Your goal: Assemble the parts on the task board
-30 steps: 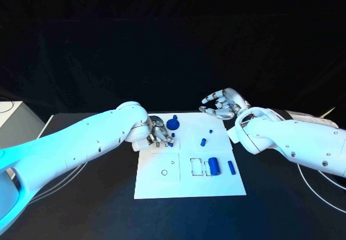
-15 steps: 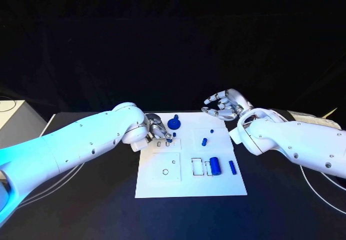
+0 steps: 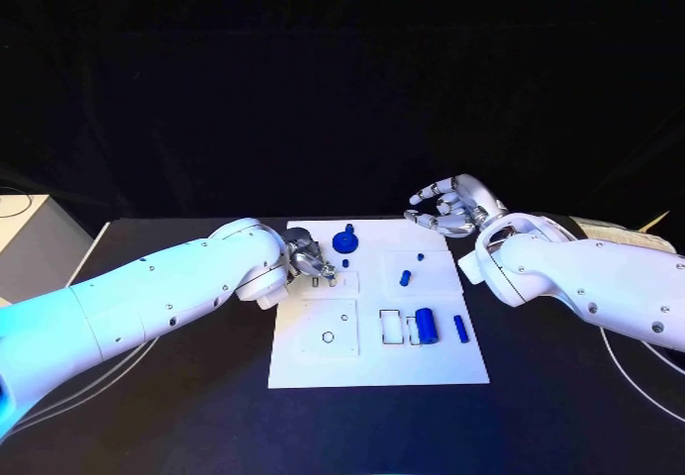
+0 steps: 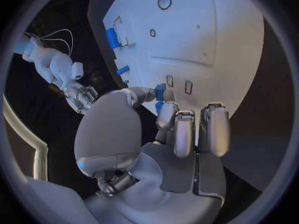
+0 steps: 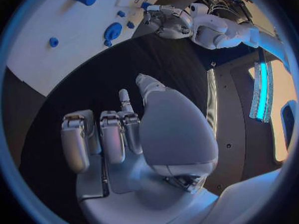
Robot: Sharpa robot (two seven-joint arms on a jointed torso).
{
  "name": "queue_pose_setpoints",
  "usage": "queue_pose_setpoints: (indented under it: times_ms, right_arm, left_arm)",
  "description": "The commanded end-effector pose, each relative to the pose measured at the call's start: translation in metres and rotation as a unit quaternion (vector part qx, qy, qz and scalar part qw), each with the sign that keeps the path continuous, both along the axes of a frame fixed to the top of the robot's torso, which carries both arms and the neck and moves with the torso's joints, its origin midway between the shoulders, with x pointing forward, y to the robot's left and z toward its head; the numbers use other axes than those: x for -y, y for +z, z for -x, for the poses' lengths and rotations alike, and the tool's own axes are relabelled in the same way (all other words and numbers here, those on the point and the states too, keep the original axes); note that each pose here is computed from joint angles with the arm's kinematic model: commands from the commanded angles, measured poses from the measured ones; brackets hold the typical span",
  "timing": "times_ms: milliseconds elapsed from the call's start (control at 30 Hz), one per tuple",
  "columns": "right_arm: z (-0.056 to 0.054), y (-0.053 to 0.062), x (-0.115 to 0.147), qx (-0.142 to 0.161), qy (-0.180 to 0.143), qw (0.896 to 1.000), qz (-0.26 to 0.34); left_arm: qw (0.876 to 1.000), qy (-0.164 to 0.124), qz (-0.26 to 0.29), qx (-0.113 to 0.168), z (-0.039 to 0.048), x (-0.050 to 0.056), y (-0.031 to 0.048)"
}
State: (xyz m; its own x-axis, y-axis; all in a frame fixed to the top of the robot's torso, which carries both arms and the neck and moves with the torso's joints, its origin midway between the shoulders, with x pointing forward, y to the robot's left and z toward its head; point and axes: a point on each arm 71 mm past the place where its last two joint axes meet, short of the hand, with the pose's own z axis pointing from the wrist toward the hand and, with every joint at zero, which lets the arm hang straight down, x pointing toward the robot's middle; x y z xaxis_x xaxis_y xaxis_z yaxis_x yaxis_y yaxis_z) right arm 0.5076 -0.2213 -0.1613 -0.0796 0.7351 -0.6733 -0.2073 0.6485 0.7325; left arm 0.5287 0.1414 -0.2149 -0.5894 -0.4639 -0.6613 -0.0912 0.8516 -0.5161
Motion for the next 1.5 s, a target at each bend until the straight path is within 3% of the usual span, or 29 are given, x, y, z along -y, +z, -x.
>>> queue_pose_setpoints:
  times_ms: [33, 500, 933, 1500]
  right_arm:
    - [0.001, 0.001, -0.001, 0.007, 0.004, 1.0, 0.004]
    - [0.001, 0.001, 0.0, 0.008, 0.004, 1.0, 0.004]
    - [0.001, 0.001, 0.0, 0.008, 0.003, 1.0, 0.005]
    - [0.001, 0.002, 0.0, 0.015, 0.0, 1.0, 0.004]
  left_arm:
    - [0.999, 0.002, 0.001, 0.037, -0.0007, 0.002, 0.0009]
    - [0.999, -0.002, -0.008, 0.034, -0.0004, 0.006, -0.0072]
    - [1.0, -0.016, -0.021, -0.007, 0.0024, 0.006, -0.0128]
    - [1.0, -0.014, -0.022, -0.017, 0.0018, 0.005, -0.0137]
